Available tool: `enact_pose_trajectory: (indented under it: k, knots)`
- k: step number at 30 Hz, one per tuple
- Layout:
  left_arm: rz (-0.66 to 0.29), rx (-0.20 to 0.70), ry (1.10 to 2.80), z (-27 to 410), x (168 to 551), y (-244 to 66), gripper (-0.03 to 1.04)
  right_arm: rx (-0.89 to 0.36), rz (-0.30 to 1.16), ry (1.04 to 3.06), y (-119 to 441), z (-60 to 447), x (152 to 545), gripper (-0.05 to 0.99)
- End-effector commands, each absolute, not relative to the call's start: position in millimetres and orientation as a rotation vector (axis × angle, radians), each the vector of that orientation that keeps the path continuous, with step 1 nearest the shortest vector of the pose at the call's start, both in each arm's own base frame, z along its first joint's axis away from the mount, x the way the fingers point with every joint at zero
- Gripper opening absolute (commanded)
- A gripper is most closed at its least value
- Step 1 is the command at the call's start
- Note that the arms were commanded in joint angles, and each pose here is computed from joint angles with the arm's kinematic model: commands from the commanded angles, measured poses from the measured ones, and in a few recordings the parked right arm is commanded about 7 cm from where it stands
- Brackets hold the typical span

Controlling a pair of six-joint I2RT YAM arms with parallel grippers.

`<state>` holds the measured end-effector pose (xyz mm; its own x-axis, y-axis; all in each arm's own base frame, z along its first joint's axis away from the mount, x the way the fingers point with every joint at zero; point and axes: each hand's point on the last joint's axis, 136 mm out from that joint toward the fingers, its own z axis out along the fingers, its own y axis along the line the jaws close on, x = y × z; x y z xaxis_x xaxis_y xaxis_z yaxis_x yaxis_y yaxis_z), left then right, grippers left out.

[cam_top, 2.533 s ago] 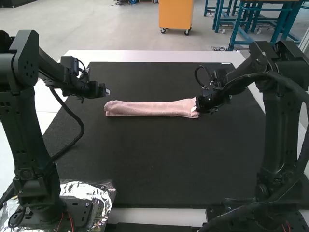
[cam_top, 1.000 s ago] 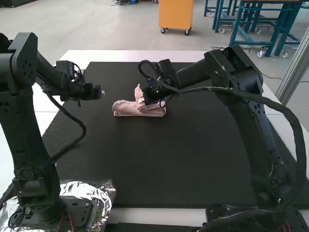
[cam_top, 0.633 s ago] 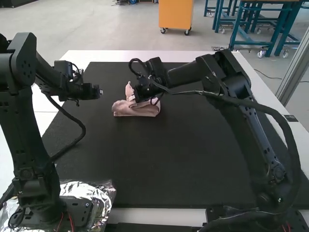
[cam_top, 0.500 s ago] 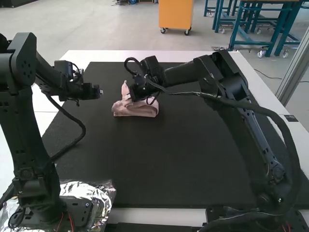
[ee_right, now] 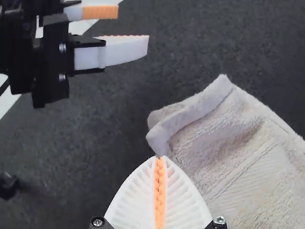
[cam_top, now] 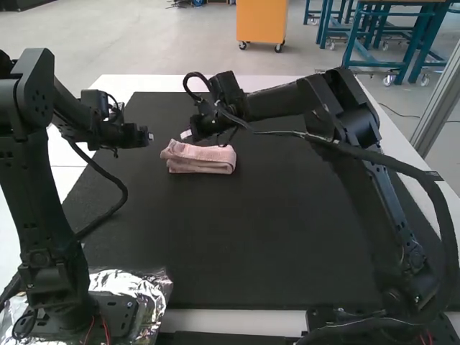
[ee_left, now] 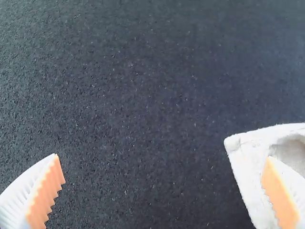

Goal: Fold the towel.

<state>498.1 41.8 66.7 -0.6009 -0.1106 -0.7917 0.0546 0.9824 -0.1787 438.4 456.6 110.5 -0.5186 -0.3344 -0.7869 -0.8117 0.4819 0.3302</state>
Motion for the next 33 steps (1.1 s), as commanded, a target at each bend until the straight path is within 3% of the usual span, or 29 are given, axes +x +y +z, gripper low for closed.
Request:
enact_pose_trajectory:
  k: [1, 11, 25, 33]
  knots:
    - [-0.202, -0.019, 2.152, 89.7, 500.1, 45.2, 0.97, -0.952, 0.935, 2.017, 445.8, 133.6, 441.1, -0.02]
    - [-0.2, -0.017, 2.148, 90.3, 500.3, 44.2, 0.97, -0.944, 0.93, 2.036, 446.3, 74.7, 447.2, -0.02]
    - [-0.198, -0.013, 2.132, 94.3, 501.6, 43.7, 0.97, -0.895, 0.915, 1.997, 441.3, 48.4, 479.9, -0.02]
    - [-0.195, -0.011, 2.12, 99.4, 501.8, 43.7, 0.97, -0.916, 0.915, 2.051, 439.9, 5.9, 471.7, -0.02]
